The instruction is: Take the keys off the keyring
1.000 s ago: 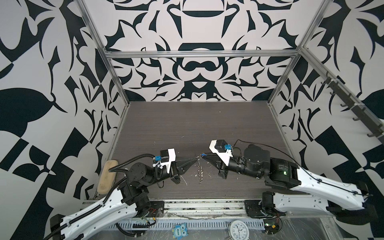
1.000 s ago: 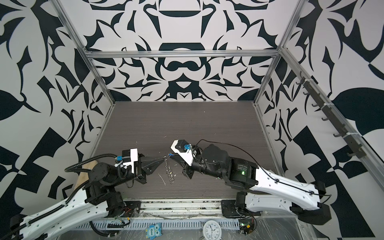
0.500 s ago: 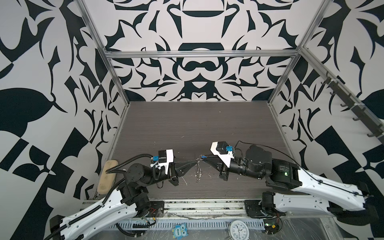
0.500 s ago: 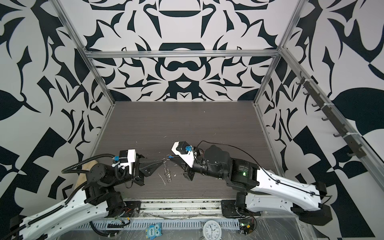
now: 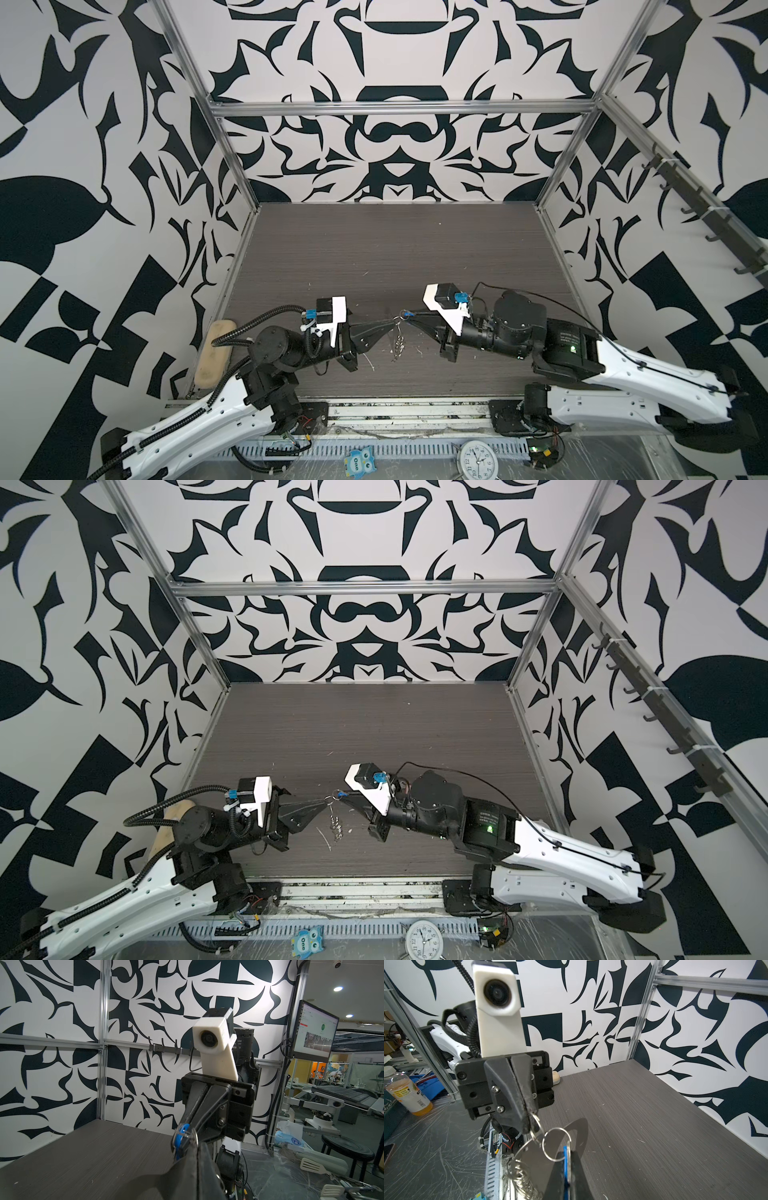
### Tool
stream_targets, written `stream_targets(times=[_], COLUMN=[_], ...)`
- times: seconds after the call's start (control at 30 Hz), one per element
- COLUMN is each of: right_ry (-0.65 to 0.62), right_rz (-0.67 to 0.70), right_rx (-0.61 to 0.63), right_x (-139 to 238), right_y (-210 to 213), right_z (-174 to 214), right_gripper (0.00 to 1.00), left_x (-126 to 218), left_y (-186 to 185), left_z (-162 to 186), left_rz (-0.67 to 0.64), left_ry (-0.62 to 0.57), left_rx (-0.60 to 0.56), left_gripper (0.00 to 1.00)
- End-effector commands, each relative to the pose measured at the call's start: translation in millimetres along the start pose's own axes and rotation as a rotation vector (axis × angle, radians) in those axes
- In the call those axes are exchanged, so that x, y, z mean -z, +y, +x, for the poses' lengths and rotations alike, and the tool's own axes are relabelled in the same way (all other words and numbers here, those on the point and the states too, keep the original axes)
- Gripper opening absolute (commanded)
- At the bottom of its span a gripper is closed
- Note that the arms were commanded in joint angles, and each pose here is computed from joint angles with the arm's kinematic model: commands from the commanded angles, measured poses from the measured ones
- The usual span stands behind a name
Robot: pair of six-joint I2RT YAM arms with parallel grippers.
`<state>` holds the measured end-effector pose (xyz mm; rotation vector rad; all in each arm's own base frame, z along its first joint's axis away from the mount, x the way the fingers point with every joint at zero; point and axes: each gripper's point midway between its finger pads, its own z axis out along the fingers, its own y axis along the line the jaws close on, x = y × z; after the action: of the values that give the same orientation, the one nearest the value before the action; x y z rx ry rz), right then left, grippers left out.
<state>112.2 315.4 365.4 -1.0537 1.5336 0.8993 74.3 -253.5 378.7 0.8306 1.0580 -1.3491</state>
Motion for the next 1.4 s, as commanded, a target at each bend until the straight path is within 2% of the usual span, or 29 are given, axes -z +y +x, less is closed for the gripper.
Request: stream_targets(times=[0.0, 0.47, 0.93, 1.0, 1.37], right_ry=[-0.049, -0.042, 0.059, 0.066, 0.086], right_rz=[0.147, 0.13, 0.232, 0.28, 0.292], right_rx=[-0.027, -0.02, -0.035, -0.032, -0.033], right_x=[13, 2, -6, -5, -11], right_y=[-31, -28, -46, -54, -56], right_z=[-17, -33, -6, -3, 11], right_gripper=[0.0, 0.0, 0.0, 0.0, 0.0], left_x=[3, -2, 3, 4, 10], left_y=[-28, -21, -25, -28, -39], left_z=[-32, -21, -29, -31, -44], left_rz=[0.123, 0.1, 0.115, 0.124, 0.177], left_ry=[-0.085, -0.041, -0.081, -0.094, -0.148], left_rx=[-0.035, -0.01, -0.018, -0.017, -0.005], left_gripper=[0.0, 0.0, 0.0, 0.0, 0.0])
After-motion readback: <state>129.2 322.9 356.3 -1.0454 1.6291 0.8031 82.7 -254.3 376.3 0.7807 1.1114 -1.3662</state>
